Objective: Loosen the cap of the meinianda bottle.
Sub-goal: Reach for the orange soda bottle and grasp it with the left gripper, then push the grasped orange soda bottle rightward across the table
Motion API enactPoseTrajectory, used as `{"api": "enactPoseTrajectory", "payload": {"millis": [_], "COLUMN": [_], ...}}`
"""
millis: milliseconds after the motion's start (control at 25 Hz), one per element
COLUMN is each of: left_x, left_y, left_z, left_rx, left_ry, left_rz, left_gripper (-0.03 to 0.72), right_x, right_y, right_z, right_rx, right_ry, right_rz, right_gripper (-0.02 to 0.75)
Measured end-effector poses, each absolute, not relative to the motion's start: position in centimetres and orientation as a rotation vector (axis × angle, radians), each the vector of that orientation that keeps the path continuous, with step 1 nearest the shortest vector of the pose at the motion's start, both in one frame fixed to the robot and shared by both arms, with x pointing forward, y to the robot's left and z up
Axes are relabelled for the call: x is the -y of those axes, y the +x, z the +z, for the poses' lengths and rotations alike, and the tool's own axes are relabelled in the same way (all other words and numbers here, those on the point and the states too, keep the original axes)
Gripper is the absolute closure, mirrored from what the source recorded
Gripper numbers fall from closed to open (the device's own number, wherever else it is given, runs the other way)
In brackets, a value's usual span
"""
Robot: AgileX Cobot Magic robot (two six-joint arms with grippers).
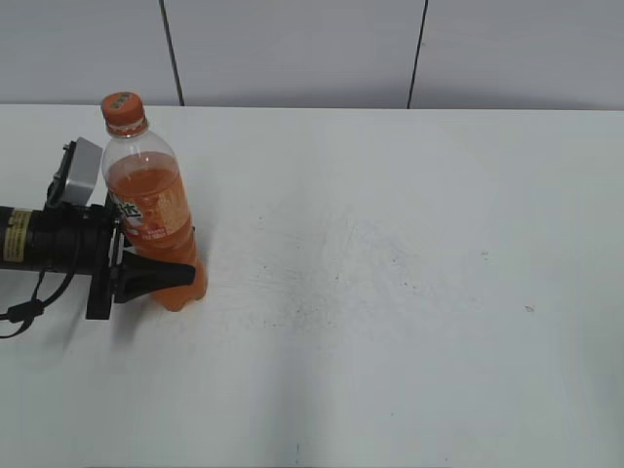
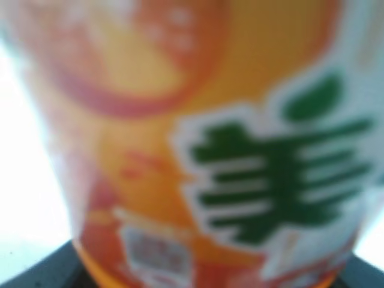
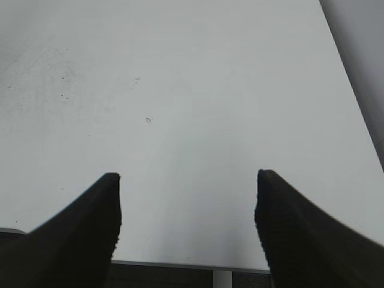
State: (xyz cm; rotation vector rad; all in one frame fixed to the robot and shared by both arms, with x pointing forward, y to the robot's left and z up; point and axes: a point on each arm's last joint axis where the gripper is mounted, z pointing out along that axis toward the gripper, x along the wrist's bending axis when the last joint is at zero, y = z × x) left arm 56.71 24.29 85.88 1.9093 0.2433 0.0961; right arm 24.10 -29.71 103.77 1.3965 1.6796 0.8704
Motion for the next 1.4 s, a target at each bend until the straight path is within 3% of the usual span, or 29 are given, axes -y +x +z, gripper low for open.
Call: {"api": "enactPoseTrajectory", "payload": {"millis": [80, 920, 1400], "left_x": [-24.3, -24.2, -22.3], "left_y": [56.7, 56.7, 56.3], "left_z": [85.9, 85.9, 86.9], "left_rx": [-0.244, -0.283, -0.190], "left_ry": [1.909, 1.905, 1.963], "left_rz": [0.097, 0.067, 0.059], "left_gripper": [0.286, 0.287, 0.289], "right_x": [29.7, 29.7, 29.7], "right_y": [24.1, 24.1, 24.1], "right_z": [103.8, 103.8, 103.8], "right_rx": [-1.680, -1.680, -1.680], "right_ry": [1.397, 1.397, 1.396], "right_rz": [0.870, 0.870, 0.870], "right_gripper": [0.213, 0.213, 0.212]}}
